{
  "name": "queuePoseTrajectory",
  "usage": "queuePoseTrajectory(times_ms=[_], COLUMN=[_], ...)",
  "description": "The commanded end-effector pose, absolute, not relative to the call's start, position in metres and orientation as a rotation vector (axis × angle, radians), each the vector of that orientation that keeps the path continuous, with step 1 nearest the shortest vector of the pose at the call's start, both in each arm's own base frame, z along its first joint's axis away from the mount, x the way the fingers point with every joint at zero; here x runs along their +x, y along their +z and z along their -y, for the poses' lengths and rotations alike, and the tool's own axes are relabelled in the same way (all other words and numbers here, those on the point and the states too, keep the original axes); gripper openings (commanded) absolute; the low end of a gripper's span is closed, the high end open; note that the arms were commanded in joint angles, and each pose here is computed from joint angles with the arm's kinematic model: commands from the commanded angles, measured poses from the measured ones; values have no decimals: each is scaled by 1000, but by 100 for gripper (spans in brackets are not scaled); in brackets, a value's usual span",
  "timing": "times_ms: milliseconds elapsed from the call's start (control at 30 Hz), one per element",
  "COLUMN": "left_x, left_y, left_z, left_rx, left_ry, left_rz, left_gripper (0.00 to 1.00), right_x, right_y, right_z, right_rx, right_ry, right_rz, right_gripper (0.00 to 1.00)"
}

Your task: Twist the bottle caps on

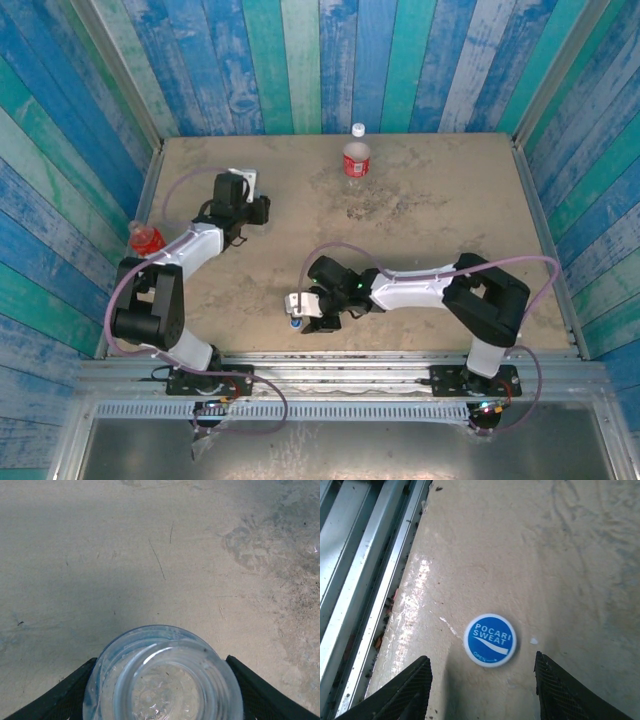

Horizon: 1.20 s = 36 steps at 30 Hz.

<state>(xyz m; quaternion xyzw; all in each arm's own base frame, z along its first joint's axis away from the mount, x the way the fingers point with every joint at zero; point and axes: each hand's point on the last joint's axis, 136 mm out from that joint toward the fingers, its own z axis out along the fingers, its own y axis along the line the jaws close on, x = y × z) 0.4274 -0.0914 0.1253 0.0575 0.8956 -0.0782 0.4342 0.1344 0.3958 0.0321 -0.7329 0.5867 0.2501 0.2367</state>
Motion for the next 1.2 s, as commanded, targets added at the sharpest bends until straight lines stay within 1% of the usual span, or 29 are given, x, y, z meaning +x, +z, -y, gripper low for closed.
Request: queuePoseTrajectory(times_ms=[0, 233, 333, 400, 667, 833, 933, 1000, 1167], left_x=[423, 421, 418, 417, 413, 409, 402, 396, 376], left_y=[146, 146, 143, 142, 140, 143, 144, 142, 132], left_z=[93, 95, 94, 93, 102, 122, 144, 161, 203], left_rx=[139, 148, 166, 178, 225, 313, 421, 511, 724], left_ry=[-211, -225, -207, -201, -228, -285, -331, -362, -482], left_rz=[-2178, -2173, -2180, -2184, -2189, -2166, -2147, -2133, -2114], left_gripper=[62, 62, 62, 63, 63, 64, 64, 64, 64], right_x=[137, 138, 139, 139, 144, 175, 198, 218, 266], right_y=[30, 24, 24, 25, 34, 50, 55, 57, 55], right_z=[-407, -418, -421, -422, -414, -398, -378, -360, -305], right_rx=[-2021, -2007, -2003, -2002, -1963, -1779, -1656, -1558, -1261], right_ry=[657, 670, 679, 683, 685, 699, 680, 636, 547], right_rz=[-1586, -1608, -1611, -1607, -1637, -1739, -1813, -1882, -2070], right_gripper=[56, 48, 40, 36, 34, 34, 35, 36, 35])
